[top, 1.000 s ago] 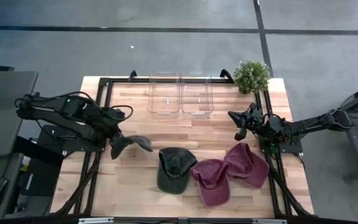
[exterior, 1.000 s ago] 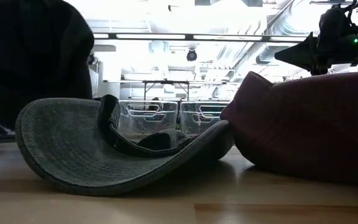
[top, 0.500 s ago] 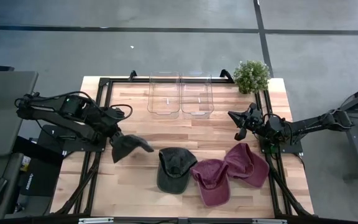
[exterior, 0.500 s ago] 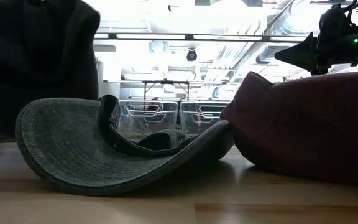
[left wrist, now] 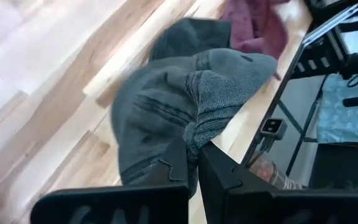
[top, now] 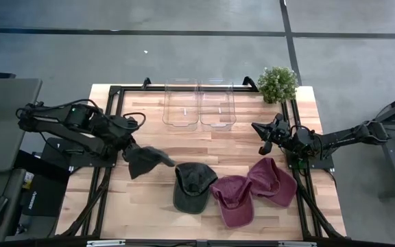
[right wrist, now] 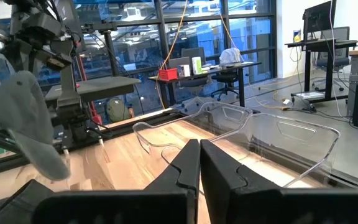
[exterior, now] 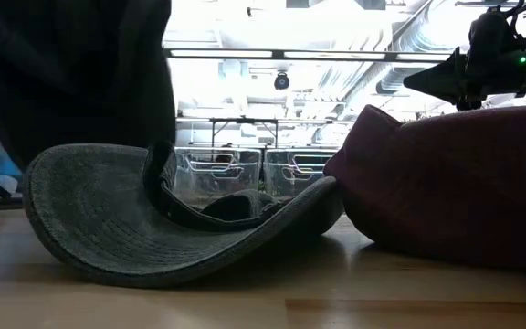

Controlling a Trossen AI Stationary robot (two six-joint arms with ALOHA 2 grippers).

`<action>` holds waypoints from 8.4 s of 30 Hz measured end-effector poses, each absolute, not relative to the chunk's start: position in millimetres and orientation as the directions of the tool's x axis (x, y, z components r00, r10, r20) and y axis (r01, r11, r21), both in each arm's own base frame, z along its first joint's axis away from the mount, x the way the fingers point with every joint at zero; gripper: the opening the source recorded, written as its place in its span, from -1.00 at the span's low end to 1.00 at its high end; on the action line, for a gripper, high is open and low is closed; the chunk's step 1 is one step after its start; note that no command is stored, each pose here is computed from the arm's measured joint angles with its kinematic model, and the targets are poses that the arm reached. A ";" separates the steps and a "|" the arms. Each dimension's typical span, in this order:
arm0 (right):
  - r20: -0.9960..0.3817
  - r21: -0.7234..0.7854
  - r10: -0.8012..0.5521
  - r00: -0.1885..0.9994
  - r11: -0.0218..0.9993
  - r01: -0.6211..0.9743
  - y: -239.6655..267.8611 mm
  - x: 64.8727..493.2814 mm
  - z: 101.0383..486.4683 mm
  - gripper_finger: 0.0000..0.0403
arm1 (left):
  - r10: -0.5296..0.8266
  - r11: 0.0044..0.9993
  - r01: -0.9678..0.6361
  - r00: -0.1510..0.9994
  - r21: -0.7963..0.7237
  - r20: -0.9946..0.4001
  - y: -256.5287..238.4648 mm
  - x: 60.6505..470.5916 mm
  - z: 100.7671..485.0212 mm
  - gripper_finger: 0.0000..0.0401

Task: Pick & Place hat
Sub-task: Put the left black cap into the left transparent bin, then put the black cap into the left transparent bin

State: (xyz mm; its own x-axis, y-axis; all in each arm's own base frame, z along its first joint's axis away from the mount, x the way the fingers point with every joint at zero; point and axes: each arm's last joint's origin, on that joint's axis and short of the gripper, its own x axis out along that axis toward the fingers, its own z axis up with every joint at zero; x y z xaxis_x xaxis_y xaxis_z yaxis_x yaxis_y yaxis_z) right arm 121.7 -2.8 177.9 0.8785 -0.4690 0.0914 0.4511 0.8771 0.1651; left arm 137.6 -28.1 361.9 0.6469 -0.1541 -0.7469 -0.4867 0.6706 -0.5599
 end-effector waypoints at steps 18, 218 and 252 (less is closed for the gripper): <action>0.091 0.165 -0.469 0.878 0.877 0.451 -2.9 121.6 178.0 -0.96 | 0.159 0.690 -0.388 0.905 -0.611 -0.396 -17.7 138.5 432.8 -1.00; 0.091 0.165 -0.469 0.878 0.877 0.451 -2.9 121.7 177.9 -0.96 | -0.043 0.842 -0.479 0.401 -0.249 -0.915 -12.8 304.4 420.1 0.00; 0.091 0.165 -0.469 0.879 0.877 0.451 -2.8 121.7 178.0 -0.97 | 0.248 0.756 -0.650 0.385 -0.071 -0.889 -85.9 340.6 260.9 0.00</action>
State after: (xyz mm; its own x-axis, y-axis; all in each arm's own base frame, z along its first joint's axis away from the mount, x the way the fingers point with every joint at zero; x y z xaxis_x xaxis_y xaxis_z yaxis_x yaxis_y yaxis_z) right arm 121.7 -2.8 178.0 0.8786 -0.4687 0.0913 0.4508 0.8772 0.1651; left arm 340.6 -85.9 260.9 0.3847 0.2476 -0.8892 -0.6502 0.7565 -0.0706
